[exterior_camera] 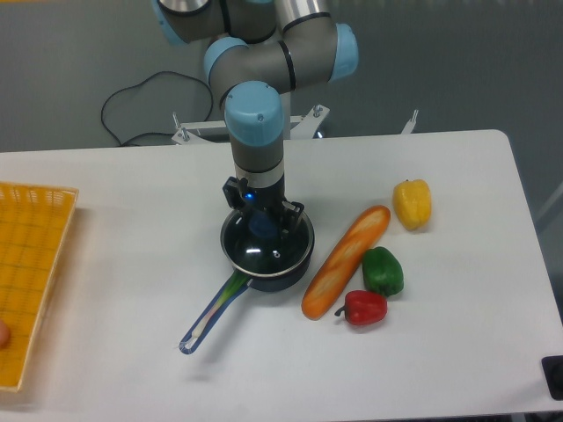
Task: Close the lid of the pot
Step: 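Lower the glass lid onto the saucepan rim, then open the gripper to release the lid knob and lift away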
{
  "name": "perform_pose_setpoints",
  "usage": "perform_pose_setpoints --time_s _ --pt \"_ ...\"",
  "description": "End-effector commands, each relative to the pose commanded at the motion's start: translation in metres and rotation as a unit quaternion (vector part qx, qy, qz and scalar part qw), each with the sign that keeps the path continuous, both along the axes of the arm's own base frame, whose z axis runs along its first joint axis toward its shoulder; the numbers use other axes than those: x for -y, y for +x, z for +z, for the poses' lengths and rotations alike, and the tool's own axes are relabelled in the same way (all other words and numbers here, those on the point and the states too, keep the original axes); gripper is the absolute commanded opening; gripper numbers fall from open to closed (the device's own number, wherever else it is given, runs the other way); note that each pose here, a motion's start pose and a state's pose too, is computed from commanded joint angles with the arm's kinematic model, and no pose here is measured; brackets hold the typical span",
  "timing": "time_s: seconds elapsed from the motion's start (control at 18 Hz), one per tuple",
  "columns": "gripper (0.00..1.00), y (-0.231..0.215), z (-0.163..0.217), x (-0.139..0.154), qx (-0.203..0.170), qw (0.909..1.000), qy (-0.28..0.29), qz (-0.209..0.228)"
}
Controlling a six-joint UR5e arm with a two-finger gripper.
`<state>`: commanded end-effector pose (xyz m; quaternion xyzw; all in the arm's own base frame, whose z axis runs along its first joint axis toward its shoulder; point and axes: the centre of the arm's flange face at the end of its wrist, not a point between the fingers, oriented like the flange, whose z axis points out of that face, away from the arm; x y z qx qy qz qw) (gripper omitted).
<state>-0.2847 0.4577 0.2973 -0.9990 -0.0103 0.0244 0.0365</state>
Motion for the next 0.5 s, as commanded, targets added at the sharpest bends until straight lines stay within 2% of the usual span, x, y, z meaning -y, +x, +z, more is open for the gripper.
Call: perform_pose_setpoints --time_s 0.22,0.5 --pt "0.71 -0.0002 -0.0008 -0.0001 0.0 1.0 -0.001 -0.001" --pt "0.75 -0.0004 -0.0024 -0.0004 0.002 1.0 -0.002 -0.001"
